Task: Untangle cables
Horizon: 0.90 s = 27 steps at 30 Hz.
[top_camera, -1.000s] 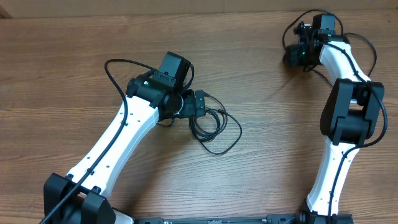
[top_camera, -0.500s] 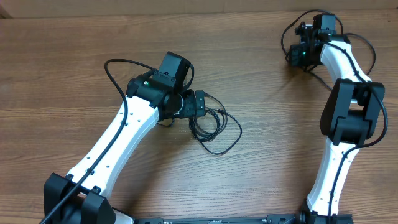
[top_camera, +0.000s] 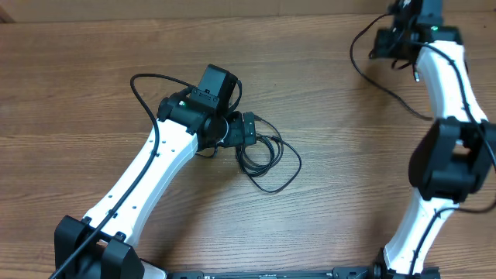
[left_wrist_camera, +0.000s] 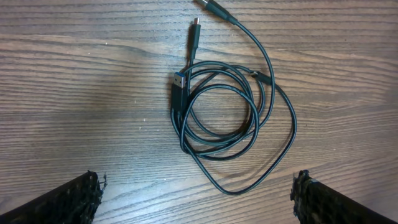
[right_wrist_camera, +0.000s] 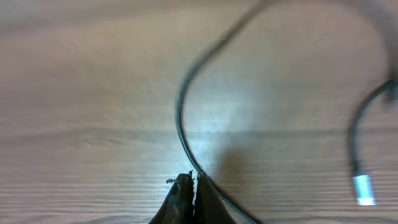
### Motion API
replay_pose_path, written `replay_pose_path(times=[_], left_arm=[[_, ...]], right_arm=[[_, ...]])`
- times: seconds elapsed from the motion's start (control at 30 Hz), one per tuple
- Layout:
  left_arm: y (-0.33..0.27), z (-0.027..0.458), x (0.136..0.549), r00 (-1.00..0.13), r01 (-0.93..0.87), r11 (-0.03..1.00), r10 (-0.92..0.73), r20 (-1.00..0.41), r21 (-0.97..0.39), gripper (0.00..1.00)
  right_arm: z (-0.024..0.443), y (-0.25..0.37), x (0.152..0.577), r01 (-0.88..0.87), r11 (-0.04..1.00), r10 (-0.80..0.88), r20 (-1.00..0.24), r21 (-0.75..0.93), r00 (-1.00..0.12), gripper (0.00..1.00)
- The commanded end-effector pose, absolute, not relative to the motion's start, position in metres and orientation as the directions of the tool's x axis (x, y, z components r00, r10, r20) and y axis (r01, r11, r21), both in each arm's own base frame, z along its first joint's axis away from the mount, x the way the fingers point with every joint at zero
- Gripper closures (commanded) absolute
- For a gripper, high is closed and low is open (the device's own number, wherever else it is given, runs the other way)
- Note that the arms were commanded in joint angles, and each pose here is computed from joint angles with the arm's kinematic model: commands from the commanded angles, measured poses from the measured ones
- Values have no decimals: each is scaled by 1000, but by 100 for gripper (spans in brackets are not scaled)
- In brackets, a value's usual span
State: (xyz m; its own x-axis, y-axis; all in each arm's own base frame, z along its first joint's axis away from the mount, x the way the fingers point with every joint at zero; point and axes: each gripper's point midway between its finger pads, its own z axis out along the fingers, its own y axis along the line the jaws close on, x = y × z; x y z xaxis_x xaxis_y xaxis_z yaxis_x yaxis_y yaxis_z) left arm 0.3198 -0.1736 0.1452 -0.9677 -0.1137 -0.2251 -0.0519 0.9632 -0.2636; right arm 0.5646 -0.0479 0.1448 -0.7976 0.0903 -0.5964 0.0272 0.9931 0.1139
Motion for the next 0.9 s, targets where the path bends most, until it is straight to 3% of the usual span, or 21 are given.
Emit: replay_pose_path(times=[0.0, 0.1, 0.23, 0.47, 0.77, 0.87], left_arm=[[-169, 144, 322, -965, -67, 965, -127, -230, -254, 0], [-169, 144, 322, -965, -67, 965, -127, -230, -254, 0], [-169, 144, 322, -965, -67, 965, -127, -229, -254, 0], [-169, 144, 322, -965, -67, 965, -127, -230, -254, 0], [-170, 144, 322, -965, -66, 965, -127, -229, -254, 1], [-170, 144, 322, -965, -66, 965, -126, -230, -254, 0]], right_arm=[[193, -49, 566, 24, 993, 93, -670, 111, -736, 96], [187, -49, 566, 18, 994, 83, -664, 105, -743, 90], [168, -49, 567, 20, 994, 85, -646, 107, -758, 60], [112, -50, 571, 19, 994, 79, -580, 109, -810, 60], [51, -41, 569, -107, 990, -46, -506, 92, -862, 60], [42, -30, 570, -173, 977, -87, -510, 124, -856, 55]])
